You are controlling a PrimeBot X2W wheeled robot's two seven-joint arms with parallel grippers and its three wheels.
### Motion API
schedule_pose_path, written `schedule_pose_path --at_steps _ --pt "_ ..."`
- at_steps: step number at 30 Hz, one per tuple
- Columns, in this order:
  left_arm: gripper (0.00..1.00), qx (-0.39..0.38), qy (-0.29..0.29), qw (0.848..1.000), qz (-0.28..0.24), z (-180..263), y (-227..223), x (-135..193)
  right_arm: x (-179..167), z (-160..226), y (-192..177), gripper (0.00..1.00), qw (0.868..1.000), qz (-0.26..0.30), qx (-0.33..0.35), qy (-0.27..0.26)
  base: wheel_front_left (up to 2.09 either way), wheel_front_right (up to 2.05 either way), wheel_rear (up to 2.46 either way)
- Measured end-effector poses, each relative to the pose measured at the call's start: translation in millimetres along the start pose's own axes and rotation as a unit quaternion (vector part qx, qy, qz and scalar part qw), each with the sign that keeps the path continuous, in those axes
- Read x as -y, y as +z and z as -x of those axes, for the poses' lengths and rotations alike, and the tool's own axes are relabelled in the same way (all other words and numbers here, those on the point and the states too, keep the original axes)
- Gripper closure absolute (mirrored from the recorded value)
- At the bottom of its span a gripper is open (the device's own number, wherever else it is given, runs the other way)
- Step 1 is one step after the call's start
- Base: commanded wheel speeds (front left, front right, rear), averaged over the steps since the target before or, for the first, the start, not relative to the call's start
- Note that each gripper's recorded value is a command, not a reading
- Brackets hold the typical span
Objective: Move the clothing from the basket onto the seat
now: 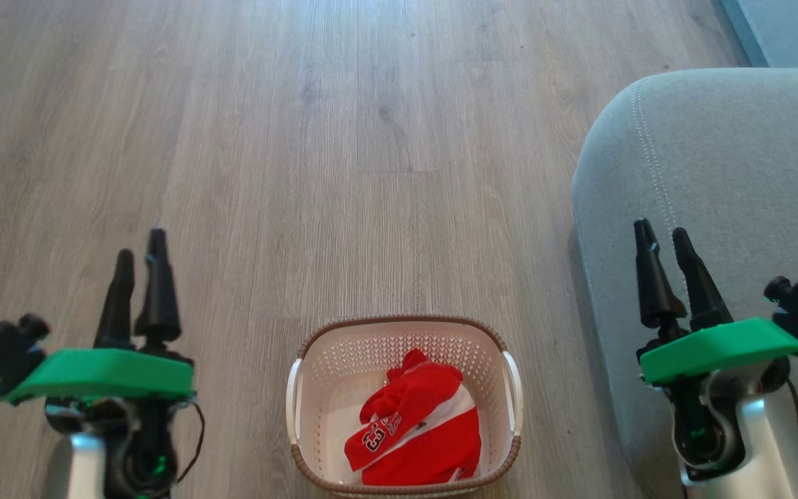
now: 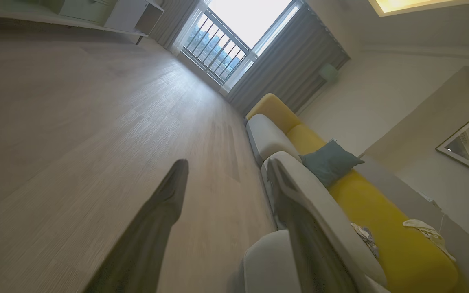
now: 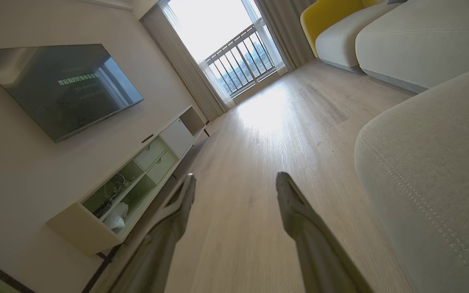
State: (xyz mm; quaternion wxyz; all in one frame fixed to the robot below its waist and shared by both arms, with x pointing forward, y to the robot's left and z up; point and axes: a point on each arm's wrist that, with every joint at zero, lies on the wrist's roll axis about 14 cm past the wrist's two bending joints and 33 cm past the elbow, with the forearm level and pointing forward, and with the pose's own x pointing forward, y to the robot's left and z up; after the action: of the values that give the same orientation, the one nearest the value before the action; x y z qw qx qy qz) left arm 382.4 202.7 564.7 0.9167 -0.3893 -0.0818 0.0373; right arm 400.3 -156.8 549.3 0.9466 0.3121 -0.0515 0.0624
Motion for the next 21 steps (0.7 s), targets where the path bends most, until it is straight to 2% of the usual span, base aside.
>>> schedule_pose_path --at_steps 10,21 --pt "0.00 -0.008 -0.022 0.993 -0.114 3 -17 22 -18 -6 -4 0.00 0.997 0.076 -0.001 0.032 0.00 0.00 0.00" --pt "0.00 -0.043 -0.034 0.974 -0.221 11 -48 24 -3 2 -31 0.00 0.992 0.115 -0.041 0.016 0.00 0.00 0.00"
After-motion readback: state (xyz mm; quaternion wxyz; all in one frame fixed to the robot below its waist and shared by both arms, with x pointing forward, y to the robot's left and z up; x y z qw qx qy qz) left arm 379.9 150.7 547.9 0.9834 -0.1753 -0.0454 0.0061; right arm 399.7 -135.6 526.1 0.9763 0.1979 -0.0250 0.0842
